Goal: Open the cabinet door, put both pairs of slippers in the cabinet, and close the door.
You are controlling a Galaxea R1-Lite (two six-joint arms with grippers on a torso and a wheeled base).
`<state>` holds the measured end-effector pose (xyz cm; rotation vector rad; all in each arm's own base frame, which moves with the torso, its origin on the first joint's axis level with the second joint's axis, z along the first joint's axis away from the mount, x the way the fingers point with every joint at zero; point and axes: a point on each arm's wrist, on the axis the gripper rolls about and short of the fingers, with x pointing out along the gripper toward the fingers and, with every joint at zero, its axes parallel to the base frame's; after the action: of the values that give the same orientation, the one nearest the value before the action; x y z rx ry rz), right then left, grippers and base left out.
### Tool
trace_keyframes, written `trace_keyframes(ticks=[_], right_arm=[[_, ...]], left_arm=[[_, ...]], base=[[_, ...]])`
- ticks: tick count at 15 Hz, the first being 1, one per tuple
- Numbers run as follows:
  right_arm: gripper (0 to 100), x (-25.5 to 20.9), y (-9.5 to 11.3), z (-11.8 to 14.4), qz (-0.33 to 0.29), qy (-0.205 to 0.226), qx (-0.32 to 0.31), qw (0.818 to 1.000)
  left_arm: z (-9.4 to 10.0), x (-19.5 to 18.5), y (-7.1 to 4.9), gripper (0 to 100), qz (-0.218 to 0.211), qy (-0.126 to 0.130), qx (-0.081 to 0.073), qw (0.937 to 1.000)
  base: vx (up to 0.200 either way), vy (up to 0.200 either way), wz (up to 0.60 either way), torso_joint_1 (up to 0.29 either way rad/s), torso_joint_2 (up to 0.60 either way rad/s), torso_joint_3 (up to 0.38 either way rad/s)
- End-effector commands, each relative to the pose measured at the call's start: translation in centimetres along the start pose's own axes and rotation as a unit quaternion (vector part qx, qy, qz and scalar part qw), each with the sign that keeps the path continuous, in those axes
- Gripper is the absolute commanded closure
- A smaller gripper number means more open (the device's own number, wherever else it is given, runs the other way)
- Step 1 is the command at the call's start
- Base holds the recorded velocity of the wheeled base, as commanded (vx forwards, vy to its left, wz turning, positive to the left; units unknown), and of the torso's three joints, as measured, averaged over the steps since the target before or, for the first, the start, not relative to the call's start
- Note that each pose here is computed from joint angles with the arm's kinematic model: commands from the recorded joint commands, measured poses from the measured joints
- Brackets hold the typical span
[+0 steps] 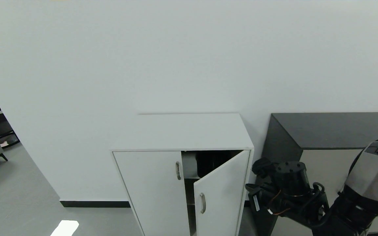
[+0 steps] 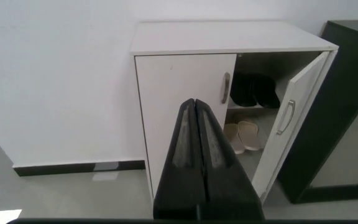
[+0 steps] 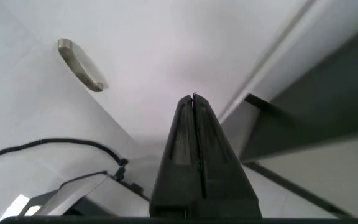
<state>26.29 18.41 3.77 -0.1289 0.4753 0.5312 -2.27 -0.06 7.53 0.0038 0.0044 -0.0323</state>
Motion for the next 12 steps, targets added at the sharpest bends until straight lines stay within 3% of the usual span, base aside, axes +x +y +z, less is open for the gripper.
trace_keyframes(ticks=[1,4,9,12], right_arm=[[100,0.9,1.3,-0.9,0.017,0.003,0.001,1.0],[100,3.1,1.6,-0.9,0.02,-0.035,0.003,0.999],[100,7.0,1.8,-0.5,0.018,-0.041,0.006,0.999],[100,8.9,1.2,1.1,0.008,-0.053,0.012,0.999]], left_arm=[[0.0,0.0,0.0,100,0.0,-0.001,0.0,1.0],[0.0,0.0,0.0,100,0.0,0.0,-0.001,1.0],[0.0,0.0,0.0,100,0.001,0.0,-0.002,1.0],[0.0,0.0,0.0,100,0.001,0.001,-0.002,1.0]], base=[[0.0,0.0,0.0,0.0,0.0,0.0],[0.0,0.0,0.0,0.0,0.0,0.0],[0.0,0.0,0.0,0.0,0.0,0.0],[0.0,0.0,0.0,0.0,0.0,0.0]])
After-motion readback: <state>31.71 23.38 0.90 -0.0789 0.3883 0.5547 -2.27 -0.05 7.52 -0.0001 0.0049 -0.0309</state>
